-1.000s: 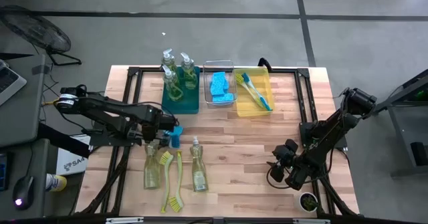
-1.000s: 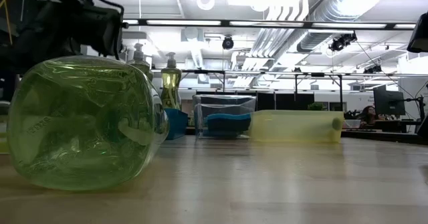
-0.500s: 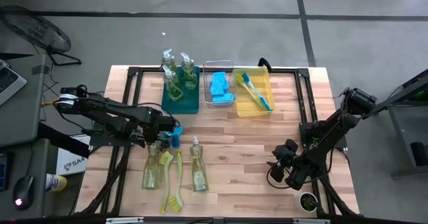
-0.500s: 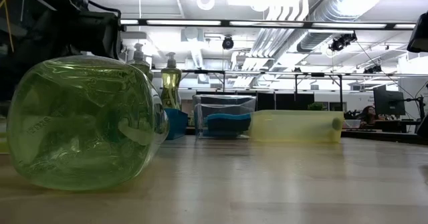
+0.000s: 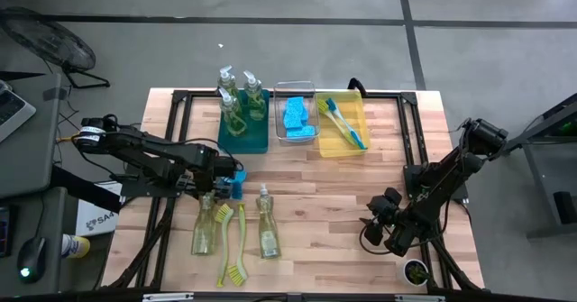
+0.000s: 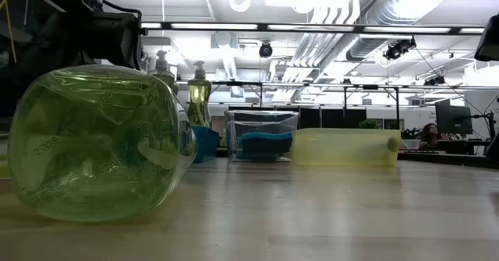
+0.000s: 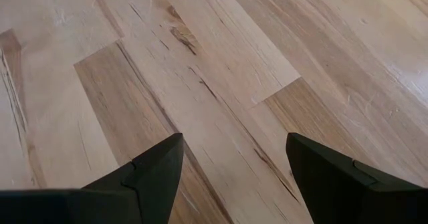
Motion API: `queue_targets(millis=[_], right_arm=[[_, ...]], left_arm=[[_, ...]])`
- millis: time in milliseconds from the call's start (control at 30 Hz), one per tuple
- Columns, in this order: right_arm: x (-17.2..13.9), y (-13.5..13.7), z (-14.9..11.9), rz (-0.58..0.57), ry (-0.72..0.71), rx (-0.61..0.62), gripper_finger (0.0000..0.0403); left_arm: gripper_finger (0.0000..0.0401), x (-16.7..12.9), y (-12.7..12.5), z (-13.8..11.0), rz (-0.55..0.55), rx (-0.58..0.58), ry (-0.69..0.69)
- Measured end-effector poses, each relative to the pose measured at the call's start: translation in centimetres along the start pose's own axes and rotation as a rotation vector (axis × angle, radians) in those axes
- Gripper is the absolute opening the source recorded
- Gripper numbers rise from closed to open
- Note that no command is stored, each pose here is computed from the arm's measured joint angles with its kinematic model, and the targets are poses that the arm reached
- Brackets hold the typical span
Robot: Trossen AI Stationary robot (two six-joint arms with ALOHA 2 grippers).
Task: Pick & Place Kitchen Sink Supplies
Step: Put the dishwashing liquid into the blue bin
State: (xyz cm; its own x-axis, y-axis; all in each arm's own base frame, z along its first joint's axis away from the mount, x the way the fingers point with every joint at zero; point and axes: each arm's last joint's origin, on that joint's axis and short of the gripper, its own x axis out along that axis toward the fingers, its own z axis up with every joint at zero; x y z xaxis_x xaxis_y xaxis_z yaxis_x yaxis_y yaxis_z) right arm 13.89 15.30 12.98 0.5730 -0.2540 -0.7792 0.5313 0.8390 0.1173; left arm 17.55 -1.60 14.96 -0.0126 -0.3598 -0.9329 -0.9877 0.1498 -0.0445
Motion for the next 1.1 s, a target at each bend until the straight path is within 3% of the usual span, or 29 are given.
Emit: queue_targets(millis=[900,1100], right_arm=[[0.0,0.2,0.0,0.013,-0.001,0.011,0.0259],[0.0,0.2,0.0,0.013,0.000,0.009,0.0259]], left_arm=[[0.0275,-0.4,-0.3,-0.1,-0.017,0.077,-0.017],[0.0275,-3.7,-1.4,-1.0,-0.044,0.127,-0.112]])
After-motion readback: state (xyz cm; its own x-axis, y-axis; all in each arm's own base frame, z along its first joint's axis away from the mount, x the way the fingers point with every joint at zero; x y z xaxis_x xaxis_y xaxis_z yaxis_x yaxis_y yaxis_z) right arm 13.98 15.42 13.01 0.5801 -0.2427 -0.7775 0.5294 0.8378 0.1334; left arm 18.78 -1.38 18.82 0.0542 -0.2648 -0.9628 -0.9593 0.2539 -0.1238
